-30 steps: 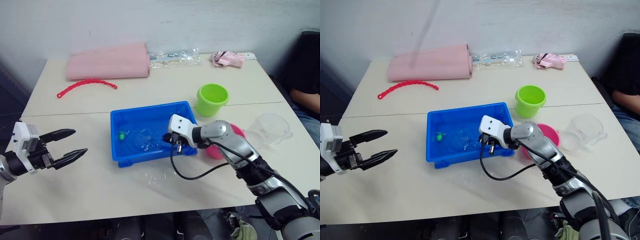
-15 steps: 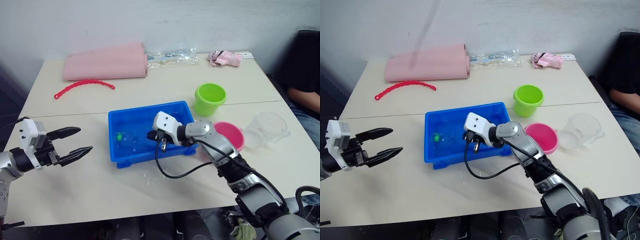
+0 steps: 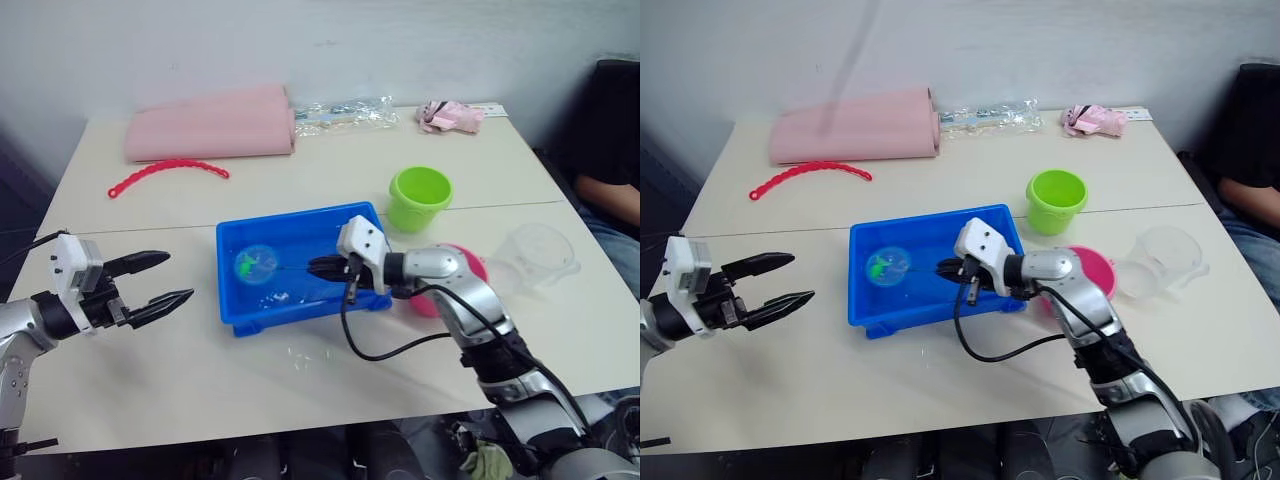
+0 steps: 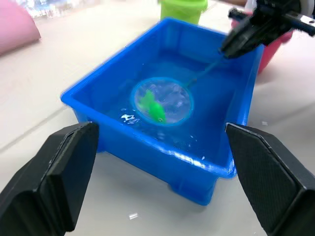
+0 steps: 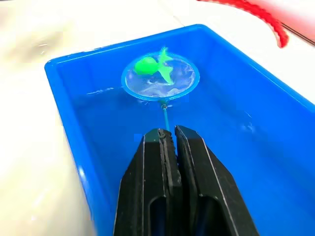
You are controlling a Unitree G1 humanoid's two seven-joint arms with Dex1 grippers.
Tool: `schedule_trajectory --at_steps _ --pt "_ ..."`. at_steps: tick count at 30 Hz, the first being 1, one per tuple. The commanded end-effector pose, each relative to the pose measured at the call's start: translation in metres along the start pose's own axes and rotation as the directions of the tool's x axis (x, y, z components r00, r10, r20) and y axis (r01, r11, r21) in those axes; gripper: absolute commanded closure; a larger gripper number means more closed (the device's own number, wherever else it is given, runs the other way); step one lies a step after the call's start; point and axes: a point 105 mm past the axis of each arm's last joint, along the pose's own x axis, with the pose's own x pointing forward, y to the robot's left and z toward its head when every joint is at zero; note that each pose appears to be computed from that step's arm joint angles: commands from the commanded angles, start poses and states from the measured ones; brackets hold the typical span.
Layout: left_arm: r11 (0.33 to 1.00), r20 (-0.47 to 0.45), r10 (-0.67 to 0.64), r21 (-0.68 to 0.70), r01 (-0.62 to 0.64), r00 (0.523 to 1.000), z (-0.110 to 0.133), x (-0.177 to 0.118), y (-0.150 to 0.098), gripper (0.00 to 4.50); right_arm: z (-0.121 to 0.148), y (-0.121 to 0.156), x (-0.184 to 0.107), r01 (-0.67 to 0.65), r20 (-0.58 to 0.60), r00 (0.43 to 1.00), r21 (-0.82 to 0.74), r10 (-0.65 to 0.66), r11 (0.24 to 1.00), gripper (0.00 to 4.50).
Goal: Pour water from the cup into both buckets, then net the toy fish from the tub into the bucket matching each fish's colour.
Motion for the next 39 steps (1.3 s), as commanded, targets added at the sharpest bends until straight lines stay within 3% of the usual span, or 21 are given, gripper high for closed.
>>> schedule_trajectory --at_steps 1,13,22,33,39 --pt "1.000 0.070 -0.013 0.024 0.011 0.997 0.016 0.007 -0.001 0.05 0.015 -0.001 -0.025 0.015 0.047 0.999 -0.037 -0.013 0.999 4.50" --pt "0.989 0.232 -0.147 0.035 0.143 0.962 0.049 0.065 -0.015 0.05 0.025 -0.018 -0.101 0.191 0.047 0.980 0.004 -0.191 0.982 4.50" --pt "0.983 0.293 -0.176 -0.005 0.186 0.940 0.059 0.102 -0.018 0.05 0.037 -0.052 -0.149 0.381 0.048 0.924 -0.033 -0.379 0.924 4.50" --pt "0.979 0.294 -0.191 -0.008 0.203 0.936 0.057 0.112 -0.026 0.05 0.023 -0.116 -0.188 0.665 -0.004 0.747 -0.032 -0.665 0.746 4.50" --pt "0.981 0.289 -0.184 -0.012 0.196 0.939 0.054 0.111 -0.025 0.05 0.005 -0.130 -0.193 0.664 -0.104 0.708 -0.241 -0.699 0.708 4.50"
